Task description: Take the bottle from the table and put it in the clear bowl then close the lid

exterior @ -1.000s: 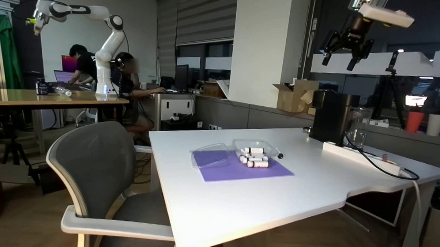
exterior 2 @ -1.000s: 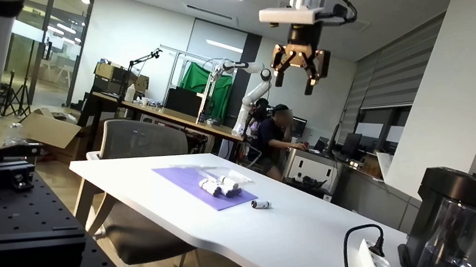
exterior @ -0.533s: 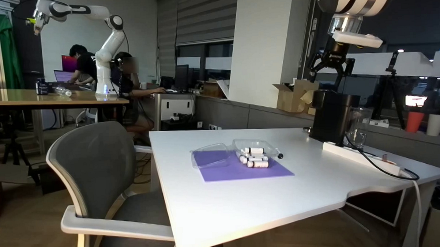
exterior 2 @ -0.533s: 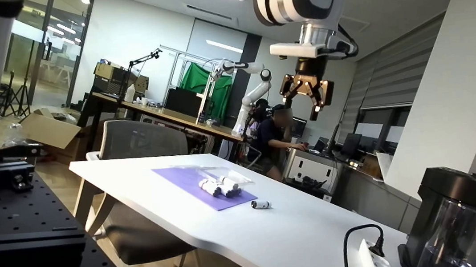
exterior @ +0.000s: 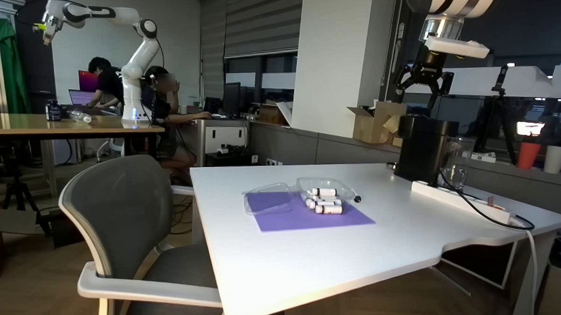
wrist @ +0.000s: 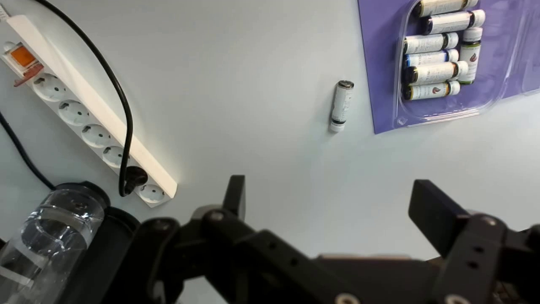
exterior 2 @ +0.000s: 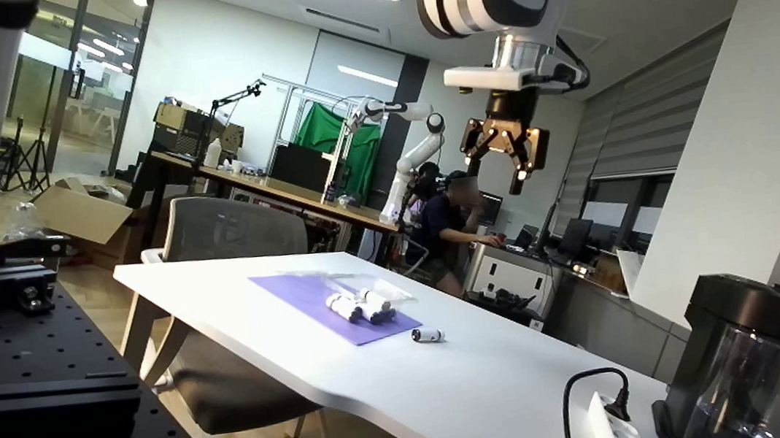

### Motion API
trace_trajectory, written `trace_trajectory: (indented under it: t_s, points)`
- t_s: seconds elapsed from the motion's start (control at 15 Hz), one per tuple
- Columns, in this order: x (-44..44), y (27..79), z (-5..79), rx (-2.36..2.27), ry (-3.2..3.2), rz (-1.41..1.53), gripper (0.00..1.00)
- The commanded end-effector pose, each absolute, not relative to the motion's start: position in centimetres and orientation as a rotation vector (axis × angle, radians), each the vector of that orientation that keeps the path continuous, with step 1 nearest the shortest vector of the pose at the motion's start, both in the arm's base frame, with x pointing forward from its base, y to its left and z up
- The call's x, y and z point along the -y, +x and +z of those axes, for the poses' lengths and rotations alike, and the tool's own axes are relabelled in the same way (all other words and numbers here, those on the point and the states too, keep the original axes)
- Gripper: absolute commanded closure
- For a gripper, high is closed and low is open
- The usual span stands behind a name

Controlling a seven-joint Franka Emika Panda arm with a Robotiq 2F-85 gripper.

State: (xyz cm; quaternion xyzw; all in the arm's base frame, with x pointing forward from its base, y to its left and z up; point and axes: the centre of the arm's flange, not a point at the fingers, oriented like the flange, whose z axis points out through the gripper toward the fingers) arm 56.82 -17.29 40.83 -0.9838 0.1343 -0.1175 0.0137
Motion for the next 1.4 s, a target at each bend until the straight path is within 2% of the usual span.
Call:
trace_trajectory:
  t_s: [0.0,0.2,0.73,1.27,1.33]
  points:
    - [18.5,59.0,40.0,-0.39,-3.045,-0.358,0.0]
    - [19.8,64.9,36.8,-0.368,-3.007,-0.319,0.0]
    - [16.3,75.8,23.9,-0.342,-2.961,-0.238,0.0]
    - [12.3,81.3,11.7,-0.377,-3.029,0.055,0.0]
    - [11.9,81.6,10.7,-0.379,-3.033,0.071,0.25]
